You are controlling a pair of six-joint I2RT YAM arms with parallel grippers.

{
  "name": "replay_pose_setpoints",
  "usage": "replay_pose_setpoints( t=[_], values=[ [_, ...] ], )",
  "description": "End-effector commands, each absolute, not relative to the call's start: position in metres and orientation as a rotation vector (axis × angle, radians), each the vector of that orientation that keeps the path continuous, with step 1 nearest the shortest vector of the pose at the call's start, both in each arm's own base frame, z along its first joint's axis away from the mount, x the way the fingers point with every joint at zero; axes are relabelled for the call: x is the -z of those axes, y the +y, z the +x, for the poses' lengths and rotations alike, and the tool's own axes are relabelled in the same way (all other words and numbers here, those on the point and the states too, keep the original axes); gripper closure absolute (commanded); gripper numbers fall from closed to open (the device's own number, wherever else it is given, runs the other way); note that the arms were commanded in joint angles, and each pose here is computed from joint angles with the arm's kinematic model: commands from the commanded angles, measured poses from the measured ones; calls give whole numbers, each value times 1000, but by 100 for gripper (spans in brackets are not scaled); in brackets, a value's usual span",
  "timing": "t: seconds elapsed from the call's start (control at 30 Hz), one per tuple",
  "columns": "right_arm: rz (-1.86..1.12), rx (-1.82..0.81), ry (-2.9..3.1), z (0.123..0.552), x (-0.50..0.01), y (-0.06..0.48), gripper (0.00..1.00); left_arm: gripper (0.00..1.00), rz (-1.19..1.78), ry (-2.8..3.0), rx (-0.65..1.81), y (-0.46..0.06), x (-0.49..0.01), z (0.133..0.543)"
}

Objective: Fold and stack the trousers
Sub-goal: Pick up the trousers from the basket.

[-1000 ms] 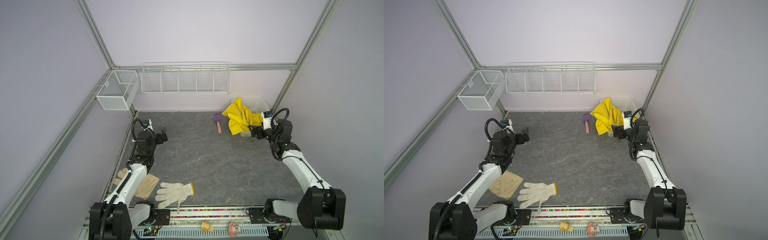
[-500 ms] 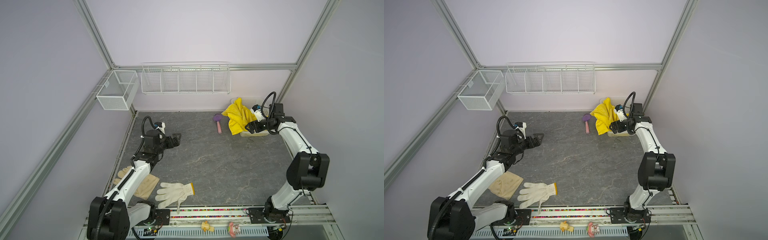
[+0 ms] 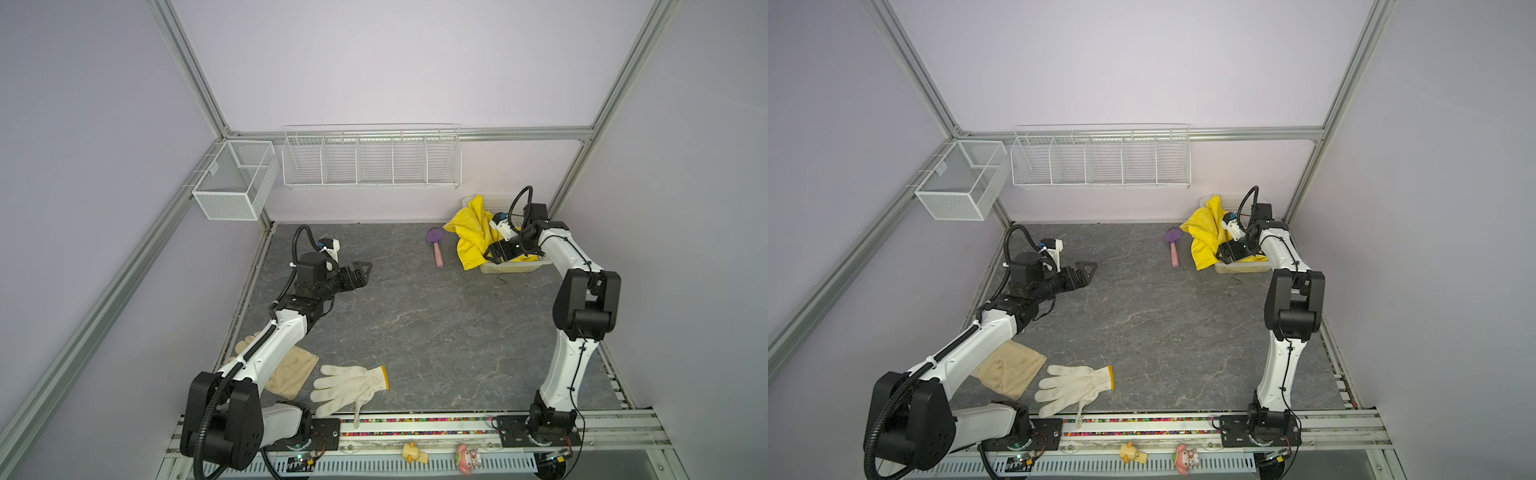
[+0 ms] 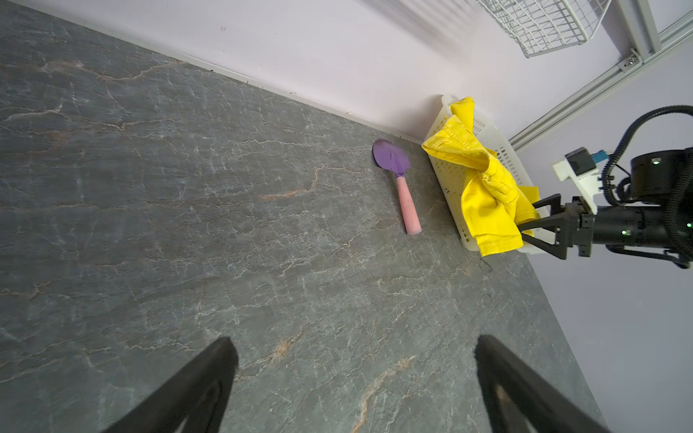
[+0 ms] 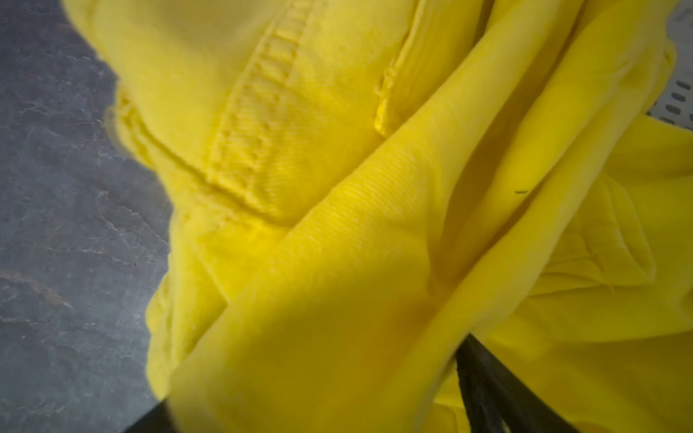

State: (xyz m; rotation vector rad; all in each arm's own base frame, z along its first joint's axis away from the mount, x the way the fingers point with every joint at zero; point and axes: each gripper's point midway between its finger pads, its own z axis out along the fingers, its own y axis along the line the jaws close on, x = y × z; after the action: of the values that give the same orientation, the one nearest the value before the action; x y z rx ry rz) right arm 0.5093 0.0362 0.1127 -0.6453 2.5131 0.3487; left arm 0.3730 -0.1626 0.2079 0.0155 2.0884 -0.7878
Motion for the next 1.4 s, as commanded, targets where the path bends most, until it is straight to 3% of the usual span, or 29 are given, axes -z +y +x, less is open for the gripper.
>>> replay_pose_setpoints(
  t=[0.0,0.23,0.37,0.7,0.93,1.37],
  values=[
    [-649,-311,2533,521,-99,29,12,0,33,2069,810,-169,-220,378],
    [-645,-232,2494,548,-83,28,11,0,28,2094,811,-171,-212,380],
    [-617,-270,2445,562,-76,38,3,1,26,2105,811,-172,-207,381],
    [-540,-268,2257,586,-142,39,74,1,26,2115,803,-172,-205,382],
    [-473,-163,2029,575,-246,32,83,1,26,2110,798,-172,-207,384],
    [-502,18,1589,512,-443,47,86,0,11,2107,786,-170,-204,384]
  ],
)
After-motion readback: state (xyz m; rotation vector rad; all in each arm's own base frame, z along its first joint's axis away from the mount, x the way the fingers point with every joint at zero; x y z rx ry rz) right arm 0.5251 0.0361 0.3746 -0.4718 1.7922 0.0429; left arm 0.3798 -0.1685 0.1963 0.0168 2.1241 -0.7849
